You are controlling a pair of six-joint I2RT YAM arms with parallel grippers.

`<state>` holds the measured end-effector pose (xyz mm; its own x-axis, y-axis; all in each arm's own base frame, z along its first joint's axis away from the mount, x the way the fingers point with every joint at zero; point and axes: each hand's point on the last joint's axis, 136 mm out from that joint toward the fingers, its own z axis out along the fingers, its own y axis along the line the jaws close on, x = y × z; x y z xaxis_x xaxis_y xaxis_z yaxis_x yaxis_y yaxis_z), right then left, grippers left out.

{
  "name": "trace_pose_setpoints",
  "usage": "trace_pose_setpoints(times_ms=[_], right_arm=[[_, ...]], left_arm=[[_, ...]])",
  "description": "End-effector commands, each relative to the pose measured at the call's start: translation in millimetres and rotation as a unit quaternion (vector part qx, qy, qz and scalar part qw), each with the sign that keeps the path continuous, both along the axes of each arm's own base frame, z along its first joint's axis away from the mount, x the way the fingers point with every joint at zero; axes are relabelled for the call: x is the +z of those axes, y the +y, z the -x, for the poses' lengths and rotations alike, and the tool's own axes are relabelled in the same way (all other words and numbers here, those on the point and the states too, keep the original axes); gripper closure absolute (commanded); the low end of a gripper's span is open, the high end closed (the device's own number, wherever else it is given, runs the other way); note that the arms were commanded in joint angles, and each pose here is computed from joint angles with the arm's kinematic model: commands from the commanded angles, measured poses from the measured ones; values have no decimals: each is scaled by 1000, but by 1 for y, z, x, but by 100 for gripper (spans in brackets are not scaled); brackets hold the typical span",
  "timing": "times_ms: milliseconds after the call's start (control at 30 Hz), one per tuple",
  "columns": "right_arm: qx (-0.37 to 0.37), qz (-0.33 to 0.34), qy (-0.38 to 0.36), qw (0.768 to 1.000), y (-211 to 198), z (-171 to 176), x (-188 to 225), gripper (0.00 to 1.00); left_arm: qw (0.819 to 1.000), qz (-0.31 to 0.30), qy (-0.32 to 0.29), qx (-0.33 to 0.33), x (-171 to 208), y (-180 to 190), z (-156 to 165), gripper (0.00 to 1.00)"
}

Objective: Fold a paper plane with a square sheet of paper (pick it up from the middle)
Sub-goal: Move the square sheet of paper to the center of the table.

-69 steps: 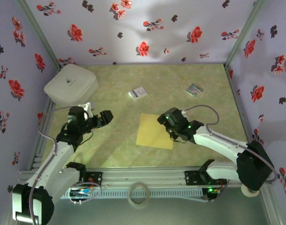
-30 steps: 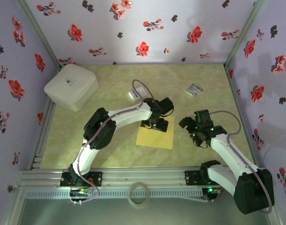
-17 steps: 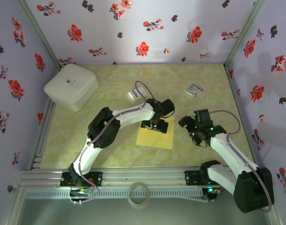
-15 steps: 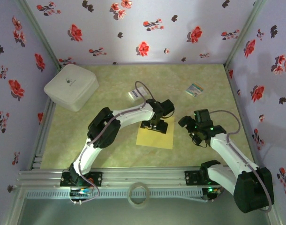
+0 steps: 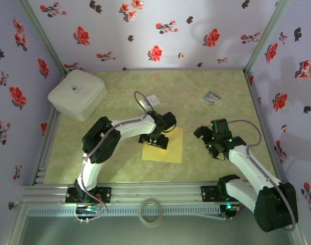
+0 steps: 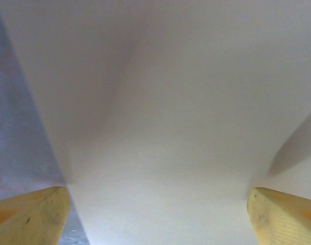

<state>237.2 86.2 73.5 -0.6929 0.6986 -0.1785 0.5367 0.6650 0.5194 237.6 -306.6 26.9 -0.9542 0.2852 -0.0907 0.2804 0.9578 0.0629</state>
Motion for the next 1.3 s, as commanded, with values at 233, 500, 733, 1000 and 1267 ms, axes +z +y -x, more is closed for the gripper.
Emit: trace_pose_setpoints(times_ms=[233, 500, 733, 1000, 1267], right_arm=[[47, -50, -56, 996, 23, -16, 25, 3], [62, -49, -58, 995, 28, -17, 29, 2], [70, -46, -56, 995, 30, -16, 28, 1], [65, -42, -58, 995, 27, -14, 27, 1], [63, -41, -52, 996, 26, -12, 25, 1]], left_arm=[[995, 87, -43, 24, 45, -23, -11, 9], [993, 108, -21, 35, 35, -39, -6, 9], [996, 81, -11, 24, 22, -49, -3, 10], [998, 58, -9, 31, 9, -48, -5, 10], [998, 56, -3, 28, 4, -52, -6, 9]])
